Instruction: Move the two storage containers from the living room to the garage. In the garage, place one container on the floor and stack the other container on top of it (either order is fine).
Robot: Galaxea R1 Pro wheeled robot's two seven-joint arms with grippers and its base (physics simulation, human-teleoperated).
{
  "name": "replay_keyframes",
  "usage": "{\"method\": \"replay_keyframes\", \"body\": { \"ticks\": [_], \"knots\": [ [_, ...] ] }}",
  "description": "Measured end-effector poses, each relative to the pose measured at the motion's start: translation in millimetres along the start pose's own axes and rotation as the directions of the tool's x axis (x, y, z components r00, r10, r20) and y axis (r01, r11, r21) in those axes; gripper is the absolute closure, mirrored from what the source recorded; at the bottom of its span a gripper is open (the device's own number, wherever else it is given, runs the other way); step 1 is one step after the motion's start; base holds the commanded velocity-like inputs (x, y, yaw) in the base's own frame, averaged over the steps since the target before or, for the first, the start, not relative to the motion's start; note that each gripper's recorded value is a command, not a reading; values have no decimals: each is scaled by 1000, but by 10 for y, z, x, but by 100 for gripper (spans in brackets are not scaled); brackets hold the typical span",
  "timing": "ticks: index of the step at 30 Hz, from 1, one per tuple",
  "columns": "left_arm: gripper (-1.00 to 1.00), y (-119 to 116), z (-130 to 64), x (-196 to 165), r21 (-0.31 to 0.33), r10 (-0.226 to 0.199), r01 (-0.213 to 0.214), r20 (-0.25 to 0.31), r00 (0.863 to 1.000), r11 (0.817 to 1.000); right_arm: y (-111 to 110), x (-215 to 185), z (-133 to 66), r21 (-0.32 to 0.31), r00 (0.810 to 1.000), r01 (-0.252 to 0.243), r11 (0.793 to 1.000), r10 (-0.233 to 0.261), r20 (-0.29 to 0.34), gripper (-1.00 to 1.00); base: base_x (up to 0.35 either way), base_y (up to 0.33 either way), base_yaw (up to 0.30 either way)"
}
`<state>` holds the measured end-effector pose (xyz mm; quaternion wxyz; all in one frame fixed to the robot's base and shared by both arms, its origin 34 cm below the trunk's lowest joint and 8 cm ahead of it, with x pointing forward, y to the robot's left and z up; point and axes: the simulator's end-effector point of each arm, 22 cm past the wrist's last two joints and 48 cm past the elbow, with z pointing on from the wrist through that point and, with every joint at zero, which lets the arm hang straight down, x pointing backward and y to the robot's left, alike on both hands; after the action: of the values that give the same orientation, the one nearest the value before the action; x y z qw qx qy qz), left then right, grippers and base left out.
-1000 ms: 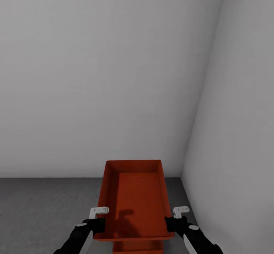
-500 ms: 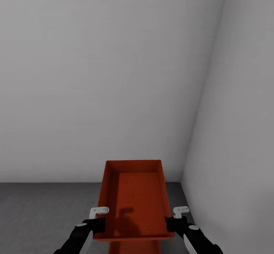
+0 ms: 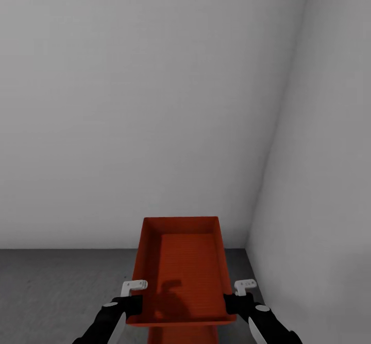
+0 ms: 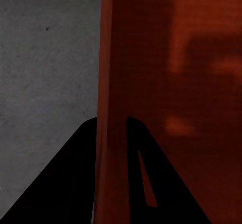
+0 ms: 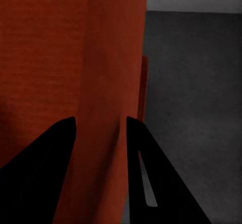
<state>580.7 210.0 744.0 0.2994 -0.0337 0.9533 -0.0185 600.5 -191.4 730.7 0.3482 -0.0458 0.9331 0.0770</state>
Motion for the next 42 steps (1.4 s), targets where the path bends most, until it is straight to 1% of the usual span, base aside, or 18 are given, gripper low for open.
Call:
{"method": "replay_keyframes", "body": {
  "ticks": [16,26,34,42],
  "knots": [
    [100,-1,0,1,0,0,0,0,1000,1000,-1,1,1,0,1000,0,1000,0,0,100,4,3,-43],
    [100,1,-1,0,0,0,0,0,1000,1000,1,0,-1,0,1000,0,1000,0,0,100,160,118,-1],
    [100,0,-2,0,0,0,0,0,1000,1000,0,-1,-2,0,1000,0,1000,0,0,100,94,-27,0],
    [100,-1,1,-1,0,0,0,0,1000,1000,-1,1,1,0,1000,-1,1000,1,0,100,16,-8,0]
  ]
}}
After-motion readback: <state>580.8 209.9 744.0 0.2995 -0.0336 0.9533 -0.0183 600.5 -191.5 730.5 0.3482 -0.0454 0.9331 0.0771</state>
